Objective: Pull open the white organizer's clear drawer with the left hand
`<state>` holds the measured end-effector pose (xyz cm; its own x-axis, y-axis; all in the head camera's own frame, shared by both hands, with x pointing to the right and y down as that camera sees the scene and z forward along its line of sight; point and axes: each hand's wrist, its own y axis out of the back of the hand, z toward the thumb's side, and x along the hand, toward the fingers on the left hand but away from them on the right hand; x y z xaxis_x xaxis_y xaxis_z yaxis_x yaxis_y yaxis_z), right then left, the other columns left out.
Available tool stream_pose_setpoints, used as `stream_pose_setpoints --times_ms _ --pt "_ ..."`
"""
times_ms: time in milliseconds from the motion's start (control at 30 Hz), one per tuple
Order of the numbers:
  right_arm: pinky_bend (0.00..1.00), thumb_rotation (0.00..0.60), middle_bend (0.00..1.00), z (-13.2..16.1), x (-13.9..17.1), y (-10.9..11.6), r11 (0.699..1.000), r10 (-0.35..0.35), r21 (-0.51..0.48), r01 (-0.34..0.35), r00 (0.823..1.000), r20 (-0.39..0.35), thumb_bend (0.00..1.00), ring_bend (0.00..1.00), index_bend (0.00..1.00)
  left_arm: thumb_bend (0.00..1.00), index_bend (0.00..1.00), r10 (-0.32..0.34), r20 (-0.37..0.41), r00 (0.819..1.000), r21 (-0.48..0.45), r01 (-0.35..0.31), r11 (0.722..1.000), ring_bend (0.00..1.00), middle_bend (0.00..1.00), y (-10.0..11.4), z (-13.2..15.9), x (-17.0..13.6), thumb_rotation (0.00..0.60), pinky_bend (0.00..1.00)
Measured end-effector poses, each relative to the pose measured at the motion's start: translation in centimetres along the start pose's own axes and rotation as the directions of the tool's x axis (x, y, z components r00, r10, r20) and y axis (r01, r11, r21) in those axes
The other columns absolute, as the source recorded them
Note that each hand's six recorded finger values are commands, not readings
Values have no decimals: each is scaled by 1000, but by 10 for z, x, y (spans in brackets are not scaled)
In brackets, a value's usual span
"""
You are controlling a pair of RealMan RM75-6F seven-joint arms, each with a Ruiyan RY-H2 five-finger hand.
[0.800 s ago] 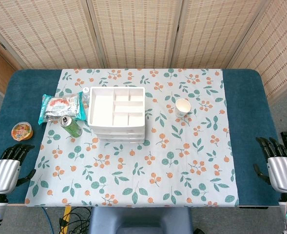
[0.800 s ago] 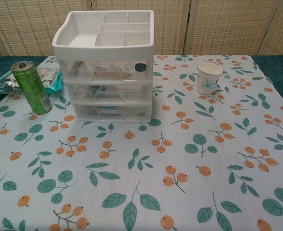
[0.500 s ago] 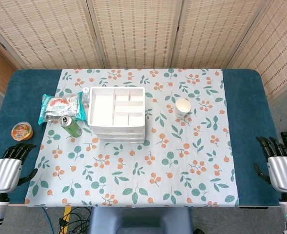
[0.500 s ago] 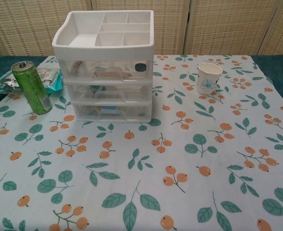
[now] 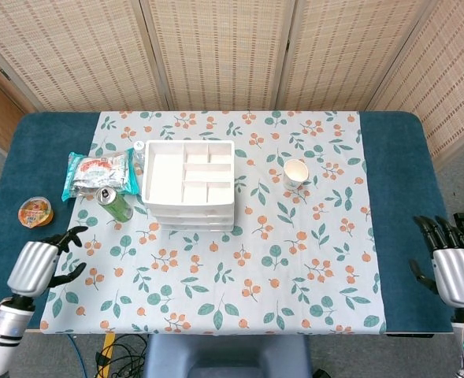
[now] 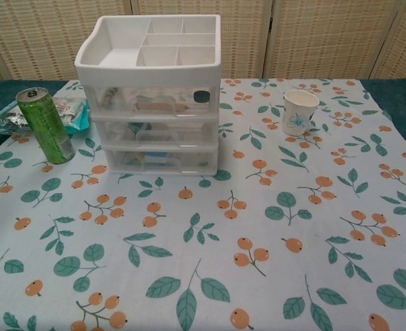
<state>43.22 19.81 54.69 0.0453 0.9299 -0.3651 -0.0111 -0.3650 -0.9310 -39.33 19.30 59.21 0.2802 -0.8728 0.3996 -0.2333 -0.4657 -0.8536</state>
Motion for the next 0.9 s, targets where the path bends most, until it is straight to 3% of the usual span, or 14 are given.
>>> stream_pose_setpoints --times_ms 267,500,700,900 --pt "163 600 135 2 -4 5 1000 -1 16 2 1000 -6 372 122 75 454 232 -112 137 984 -140 131 981 877 812 -28 36 32 600 1000" --pt "163 600 135 4 -10 5 1000 7 25 -7 1000 -14 372 122 75 461 207 -208 244 947 -239 266 934 917 861 -55 73 59 600 1000" --pt "163 600 135 6 -14 4 1000 15 28 -15 1000 -21 373 122 75 472 129 -256 292 922 -304 343 889 933 878 -74 96 74 600 1000" --pt "163 600 135 6 -16 2 999 25 22 -25 1000 -18 373 122 75 472 52 -283 303 910 -358 384 851 932 877 -86 109 86 600 1000"
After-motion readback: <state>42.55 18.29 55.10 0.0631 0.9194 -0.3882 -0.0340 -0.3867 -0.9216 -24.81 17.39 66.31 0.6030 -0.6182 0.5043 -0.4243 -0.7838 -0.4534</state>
